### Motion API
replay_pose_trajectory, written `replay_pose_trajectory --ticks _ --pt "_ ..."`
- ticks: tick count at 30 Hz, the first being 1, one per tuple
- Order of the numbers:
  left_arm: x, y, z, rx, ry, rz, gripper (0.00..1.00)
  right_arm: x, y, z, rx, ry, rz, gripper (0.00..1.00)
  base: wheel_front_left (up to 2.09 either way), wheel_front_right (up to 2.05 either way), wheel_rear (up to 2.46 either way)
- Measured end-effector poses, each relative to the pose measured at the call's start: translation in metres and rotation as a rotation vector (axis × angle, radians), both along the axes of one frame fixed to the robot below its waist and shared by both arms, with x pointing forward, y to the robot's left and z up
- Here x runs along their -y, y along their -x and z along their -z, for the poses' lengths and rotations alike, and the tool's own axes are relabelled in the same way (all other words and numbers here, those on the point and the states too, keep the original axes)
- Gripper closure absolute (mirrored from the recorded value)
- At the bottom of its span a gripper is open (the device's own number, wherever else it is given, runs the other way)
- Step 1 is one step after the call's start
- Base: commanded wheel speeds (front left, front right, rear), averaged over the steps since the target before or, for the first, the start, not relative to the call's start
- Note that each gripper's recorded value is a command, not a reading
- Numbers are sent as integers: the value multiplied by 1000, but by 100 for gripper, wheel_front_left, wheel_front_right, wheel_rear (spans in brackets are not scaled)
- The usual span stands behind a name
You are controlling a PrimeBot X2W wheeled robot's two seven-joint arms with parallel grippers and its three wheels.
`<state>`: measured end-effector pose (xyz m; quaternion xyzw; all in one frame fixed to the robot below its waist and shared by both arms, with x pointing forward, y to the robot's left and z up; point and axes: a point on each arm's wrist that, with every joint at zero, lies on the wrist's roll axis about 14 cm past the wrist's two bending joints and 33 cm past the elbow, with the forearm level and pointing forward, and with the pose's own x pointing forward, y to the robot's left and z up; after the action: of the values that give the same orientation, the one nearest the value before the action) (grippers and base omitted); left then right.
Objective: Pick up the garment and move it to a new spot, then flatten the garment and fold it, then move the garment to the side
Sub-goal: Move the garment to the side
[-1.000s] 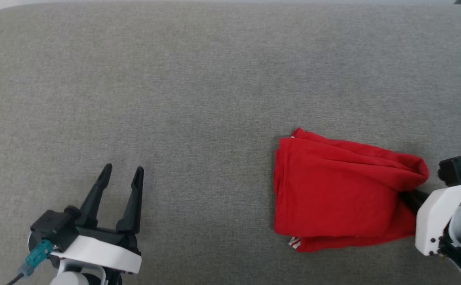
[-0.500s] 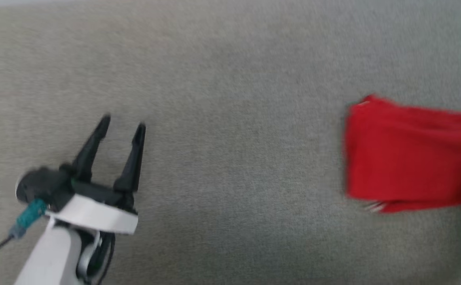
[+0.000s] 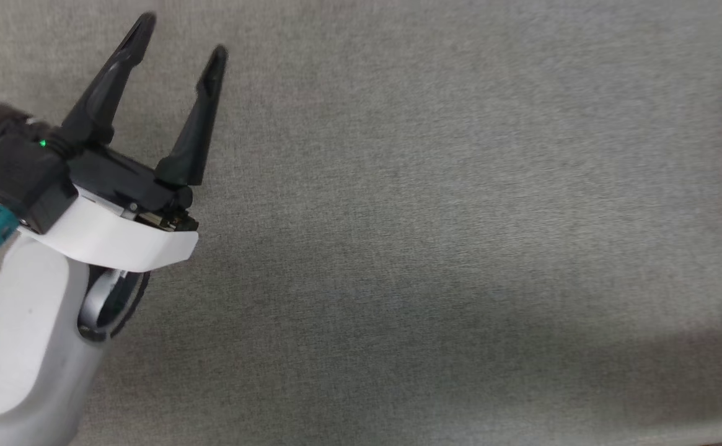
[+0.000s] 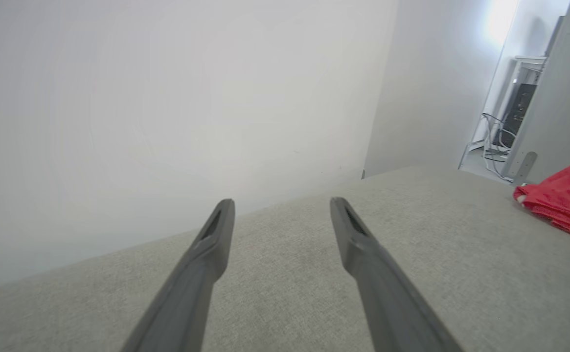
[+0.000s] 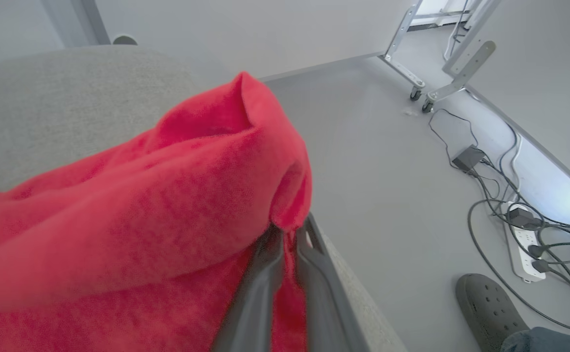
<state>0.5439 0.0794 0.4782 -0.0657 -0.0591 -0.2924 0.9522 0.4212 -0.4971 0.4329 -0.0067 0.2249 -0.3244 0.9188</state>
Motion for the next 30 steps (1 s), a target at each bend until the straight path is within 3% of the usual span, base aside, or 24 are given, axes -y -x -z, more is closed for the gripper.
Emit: replay_pose_trajectory --ticks 10,17,19,20,21,30 --pt "-7 -12 10 17 -34 11 0 21 -29 3 4 138 44 100 0 0 0" --pt "-10 -13 9 22 -43 7 0 24 -30 15 -18 131 83 100 0 0 0" --pt "-10 -13 7 23 -42 2 0 22 -27 19 -31 126 82 62 0 0 0" --pt "-11 -13 5 26 -40 -2 0 22 -27 20 -34 130 79 52 0 0 0" --pt "-12 -14 3 29 -37 -9 0 21 -26 20 -37 131 76 0 0 0 0" --pt "-25 13 -2 -25 -11 -82 0 -10 -40 1 -2 169 -90 0 0 0 0"
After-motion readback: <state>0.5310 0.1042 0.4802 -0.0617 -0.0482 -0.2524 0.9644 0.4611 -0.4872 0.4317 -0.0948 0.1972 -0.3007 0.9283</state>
